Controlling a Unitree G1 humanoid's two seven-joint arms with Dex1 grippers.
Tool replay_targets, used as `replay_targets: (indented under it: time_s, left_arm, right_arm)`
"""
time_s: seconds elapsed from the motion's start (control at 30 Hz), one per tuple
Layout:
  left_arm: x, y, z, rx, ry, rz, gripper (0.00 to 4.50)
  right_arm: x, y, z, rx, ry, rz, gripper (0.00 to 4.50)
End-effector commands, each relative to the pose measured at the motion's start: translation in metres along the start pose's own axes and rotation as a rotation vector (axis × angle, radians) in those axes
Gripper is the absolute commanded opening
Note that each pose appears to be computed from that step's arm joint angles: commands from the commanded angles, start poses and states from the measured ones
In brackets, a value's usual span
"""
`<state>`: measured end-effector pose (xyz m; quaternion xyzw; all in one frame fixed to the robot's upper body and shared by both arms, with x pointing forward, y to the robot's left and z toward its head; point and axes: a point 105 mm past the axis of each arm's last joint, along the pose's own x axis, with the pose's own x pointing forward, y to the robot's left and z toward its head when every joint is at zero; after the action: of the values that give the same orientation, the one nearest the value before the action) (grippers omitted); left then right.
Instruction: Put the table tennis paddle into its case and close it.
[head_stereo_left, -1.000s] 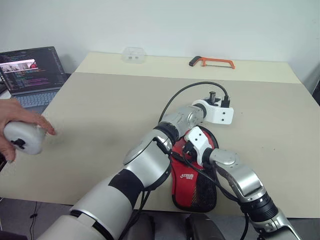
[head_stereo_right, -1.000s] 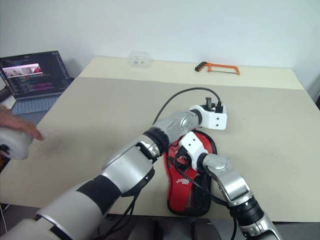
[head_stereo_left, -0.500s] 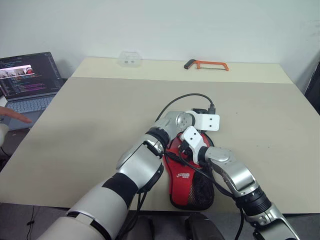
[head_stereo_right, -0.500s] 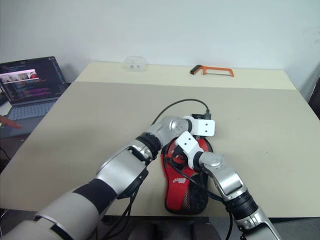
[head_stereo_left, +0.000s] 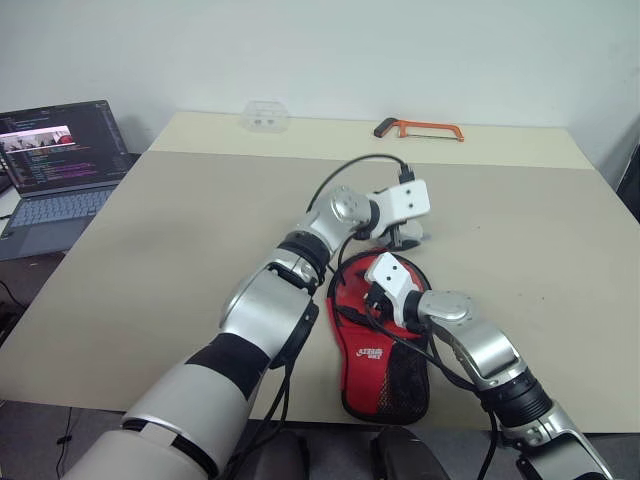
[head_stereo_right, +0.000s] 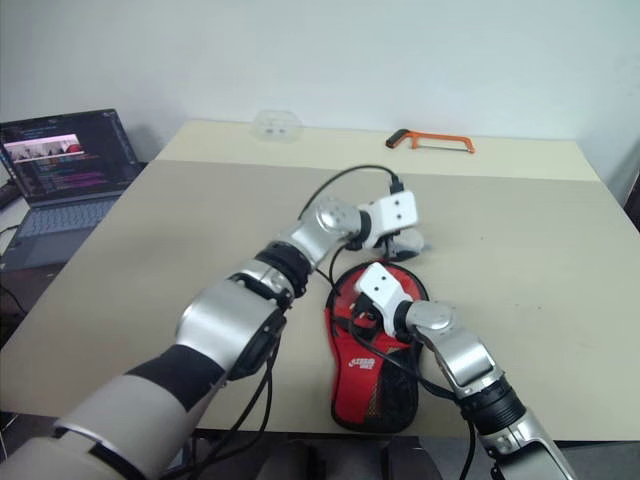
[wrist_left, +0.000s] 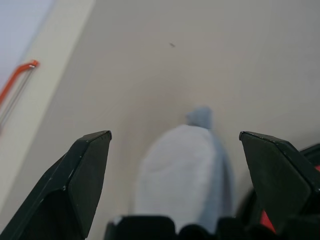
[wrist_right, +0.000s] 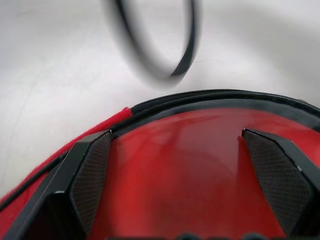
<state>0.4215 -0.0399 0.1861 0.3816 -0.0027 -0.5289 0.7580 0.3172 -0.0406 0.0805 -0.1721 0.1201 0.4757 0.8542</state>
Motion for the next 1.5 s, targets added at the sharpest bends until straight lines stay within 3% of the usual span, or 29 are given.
replay_targets:
  time_s: [0.03, 0.3, 0.57, 0.67, 0.9, 1.07, 1.27, 1.5]
  left_arm:
    - [-0.025, 0.022, 0.019, -0.005, -0.095, -0.016, 4.49]
    - [-0.095, 0.034, 0.012, -0.198, -0.333, -0.087, 4.49]
    - [-0.149, -0.026, -0.022, -0.389, -0.368, -0.142, 4.49]
    - [-0.145, -0.043, -0.033, -0.357, -0.308, -0.064, 4.49]
    - [-0.101, -0.080, -0.034, -0.429, -0.308, 0.048, 4.49]
    - [-0.074, -0.113, -0.038, -0.477, -0.284, 0.003, 4.49]
    - [-0.054, -0.120, -0.055, -0.467, -0.208, 0.057, 4.49]
    - [-0.040, -0.126, -0.049, -0.462, -0.227, 0.054, 4.49]
  right_arm:
    - [-0.013, -0.008, -0.041, 0.054, 0.138, 0.004, 4.50]
    - [-0.046, -0.022, -0.057, 0.069, 0.164, 0.055, 4.50]
    - [-0.047, -0.008, -0.018, 0.069, 0.048, 0.213, 4.50]
    - [-0.061, -0.009, -0.002, 0.043, 0.024, 0.243, 4.50]
    - [-0.109, -0.032, 0.053, -0.026, -0.072, 0.247, 4.50]
    - [-0.123, -0.061, 0.094, -0.142, -0.120, 0.141, 4.50]
    - [-0.095, -0.104, 0.090, -0.188, -0.048, -0.004, 4.50]
    - [-0.059, -0.149, 0.065, -0.115, 0.071, -0.133, 4.50]
